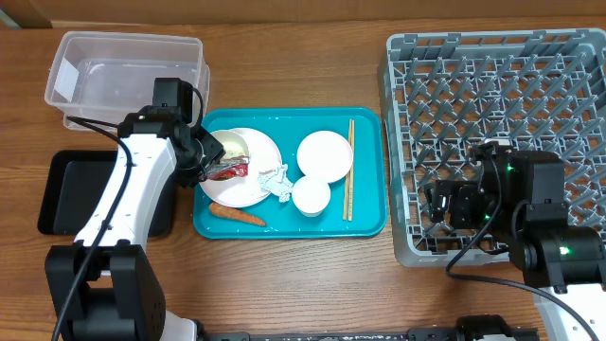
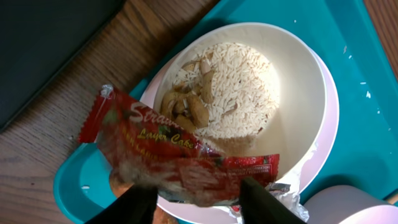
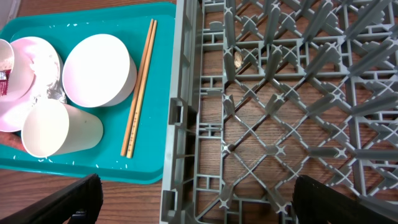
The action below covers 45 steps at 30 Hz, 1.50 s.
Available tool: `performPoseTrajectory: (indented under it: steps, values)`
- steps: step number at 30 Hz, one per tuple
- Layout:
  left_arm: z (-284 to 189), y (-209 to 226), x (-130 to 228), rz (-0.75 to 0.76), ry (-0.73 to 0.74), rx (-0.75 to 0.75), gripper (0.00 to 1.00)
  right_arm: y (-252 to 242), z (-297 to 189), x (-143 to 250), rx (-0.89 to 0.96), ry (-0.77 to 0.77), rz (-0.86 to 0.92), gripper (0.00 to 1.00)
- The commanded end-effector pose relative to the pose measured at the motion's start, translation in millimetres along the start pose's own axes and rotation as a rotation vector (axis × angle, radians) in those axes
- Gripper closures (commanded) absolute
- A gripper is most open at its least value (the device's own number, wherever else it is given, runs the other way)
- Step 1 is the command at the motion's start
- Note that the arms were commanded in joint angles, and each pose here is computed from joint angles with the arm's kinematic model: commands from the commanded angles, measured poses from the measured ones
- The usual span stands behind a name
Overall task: Sort waste into correct bins and load items into the dishwasher
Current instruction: 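Move the left gripper over the plate and grasp the red wrapper, then carry the wrapper with the left gripper into the clear bin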
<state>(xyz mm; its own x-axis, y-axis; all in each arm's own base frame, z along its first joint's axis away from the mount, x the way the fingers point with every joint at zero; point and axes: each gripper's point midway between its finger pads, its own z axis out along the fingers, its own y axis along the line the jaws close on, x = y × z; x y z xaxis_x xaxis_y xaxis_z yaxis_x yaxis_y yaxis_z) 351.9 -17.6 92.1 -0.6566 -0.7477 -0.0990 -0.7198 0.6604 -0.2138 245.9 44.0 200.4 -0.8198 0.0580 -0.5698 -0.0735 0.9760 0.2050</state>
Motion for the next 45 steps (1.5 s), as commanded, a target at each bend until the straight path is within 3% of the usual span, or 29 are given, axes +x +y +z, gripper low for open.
performPoseTrajectory:
  steps: [1, 5, 13, 21, 26, 34, 38, 45]
  values:
    - [-0.5, 1.2, -8.2, -0.019, -0.029, -0.016, 0.68, 4.7, -8.4, -9.5, -0.014, -0.034, -0.002, 0.0]
    - [-0.5, 1.1, -8.2, -0.019, -0.029, -0.016, 0.96, 4.7, -8.4, -9.5, -0.014, -0.034, -0.002, 0.0]
    - [-7.9, -4.3, -8.0, 0.057, -0.018, -0.001, 0.96, 4.7, -8.4, -9.5, -0.014, -0.034, -0.003, 0.0]
    - [-55.9, -32.3, -32.1, 0.185, -0.101, 0.053, 0.96, 4.6, -8.4, -9.5, -0.014, -0.034, -0.003, 0.0]
    - [-91.0, -54.8, -61.0, 0.214, -0.234, 0.107, 0.96, 4.6, -8.4, -9.5, -0.014, -0.034, -0.003, 0.0]
    - [-127.4, -73.0, -139.5, 0.183, -0.64, 0.076, 0.96, 4.5, -8.2, -9.4, -0.014, -0.033, -0.003, 0.0]
    - [-124.4, -78.7, -162.6, 0.163, -0.731, 0.057, 0.96, 4.6, -8.2, -9.5, -0.014, -0.034, -0.003, 0.0]
    - [-73.4, -75.8, -185.3, 0.163, -0.71, -0.007, 0.93, 4.5, -8.2, -9.1, -0.014, -0.032, -0.002, 0.0]
